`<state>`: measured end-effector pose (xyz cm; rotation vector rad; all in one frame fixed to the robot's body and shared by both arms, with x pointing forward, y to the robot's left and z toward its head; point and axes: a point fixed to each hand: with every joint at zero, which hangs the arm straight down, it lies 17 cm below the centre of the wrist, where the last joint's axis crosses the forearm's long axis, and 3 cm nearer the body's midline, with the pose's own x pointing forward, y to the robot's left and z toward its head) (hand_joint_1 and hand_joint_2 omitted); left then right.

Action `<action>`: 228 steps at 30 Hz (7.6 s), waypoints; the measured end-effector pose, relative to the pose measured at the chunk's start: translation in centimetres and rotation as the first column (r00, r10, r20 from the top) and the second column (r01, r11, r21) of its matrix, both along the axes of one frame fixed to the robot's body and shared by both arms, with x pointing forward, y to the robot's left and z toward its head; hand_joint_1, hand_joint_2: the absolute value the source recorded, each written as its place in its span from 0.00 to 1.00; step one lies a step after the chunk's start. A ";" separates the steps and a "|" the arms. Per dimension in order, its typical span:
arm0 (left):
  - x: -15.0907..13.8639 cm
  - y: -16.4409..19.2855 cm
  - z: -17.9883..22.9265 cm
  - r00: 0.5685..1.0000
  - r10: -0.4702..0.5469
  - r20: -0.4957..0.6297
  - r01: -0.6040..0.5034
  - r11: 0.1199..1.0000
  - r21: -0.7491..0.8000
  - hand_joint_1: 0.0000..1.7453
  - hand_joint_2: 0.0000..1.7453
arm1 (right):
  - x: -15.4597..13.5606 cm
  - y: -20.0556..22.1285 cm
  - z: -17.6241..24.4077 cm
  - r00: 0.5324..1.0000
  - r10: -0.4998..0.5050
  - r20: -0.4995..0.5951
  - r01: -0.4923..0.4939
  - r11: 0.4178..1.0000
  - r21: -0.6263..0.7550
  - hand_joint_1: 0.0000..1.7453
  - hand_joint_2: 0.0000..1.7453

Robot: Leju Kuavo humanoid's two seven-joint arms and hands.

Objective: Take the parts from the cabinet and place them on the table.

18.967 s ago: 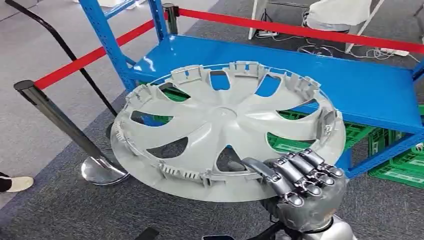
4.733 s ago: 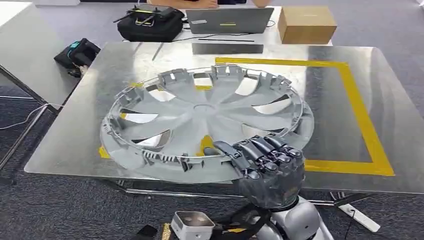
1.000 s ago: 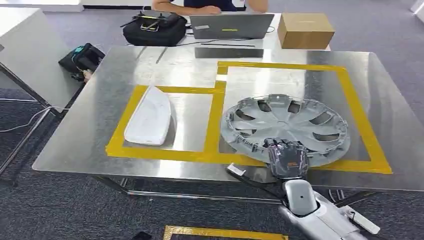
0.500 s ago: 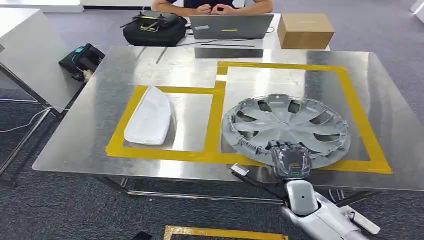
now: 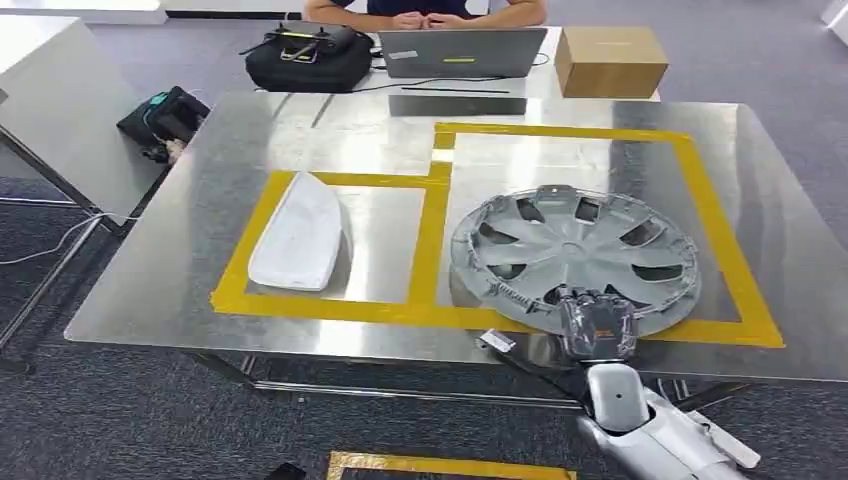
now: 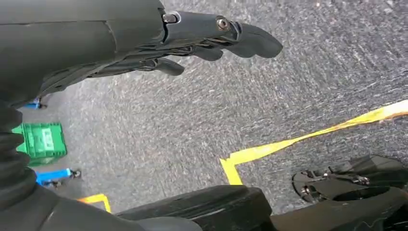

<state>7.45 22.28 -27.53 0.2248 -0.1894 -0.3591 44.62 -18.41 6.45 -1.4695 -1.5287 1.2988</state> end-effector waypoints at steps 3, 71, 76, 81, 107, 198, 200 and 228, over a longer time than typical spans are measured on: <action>0.3 0.0 0.0 0.999 -0.042 0.005 0.042 0.999 0.008 0.00 1.00 | 0.0 -0.2 -0.2 1.000 -0.003 -0.004 0.003 1.000 -0.005 1.00 1.00; 0.4 1.5 0.0 1.000 -0.001 0.010 0.001 0.999 0.046 0.00 0.00 | -0.7 0.6 -0.6 1.000 0.027 0.002 -0.027 0.999 -0.042 0.00 0.00; 0.7 1.4 0.1 1.000 0.000 0.013 0.000 0.999 0.045 0.00 0.00 | -0.5 0.6 -0.4 1.000 0.024 0.008 -0.024 0.999 -0.039 0.00 0.00; 0.5 1.2 0.1 1.000 0.001 0.009 -0.002 0.999 0.043 0.00 0.00 | -0.6 0.6 -0.5 1.000 0.021 0.006 -0.021 0.999 -0.038 0.00 0.00; -1.0 1.3 -0.1 0.998 0.033 -0.062 -0.031 0.998 0.046 0.00 0.00 | -0.1 0.9 1.2 0.998 -0.007 0.065 0.009 0.999 -0.034 0.00 0.00; -0.5 1.1 0.0 0.996 0.084 -0.020 -0.083 0.995 0.047 0.00 0.00 | -6.8 3.0 -5.9 0.973 0.096 -0.208 -0.042 0.968 0.247 0.00 0.00; -0.8 1.0 0.0 0.996 0.086 -0.027 -0.084 0.995 0.048 0.00 0.00 | -7.2 2.5 -6.6 0.971 0.073 -0.228 -0.011 0.965 0.261 0.00 0.00; -1.1 0.7 0.0 0.994 0.107 -0.029 -0.105 0.993 0.052 0.00 0.00 | -9.6 -0.2 -12.7 0.912 -0.002 -0.410 0.178 0.903 0.392 0.00 0.00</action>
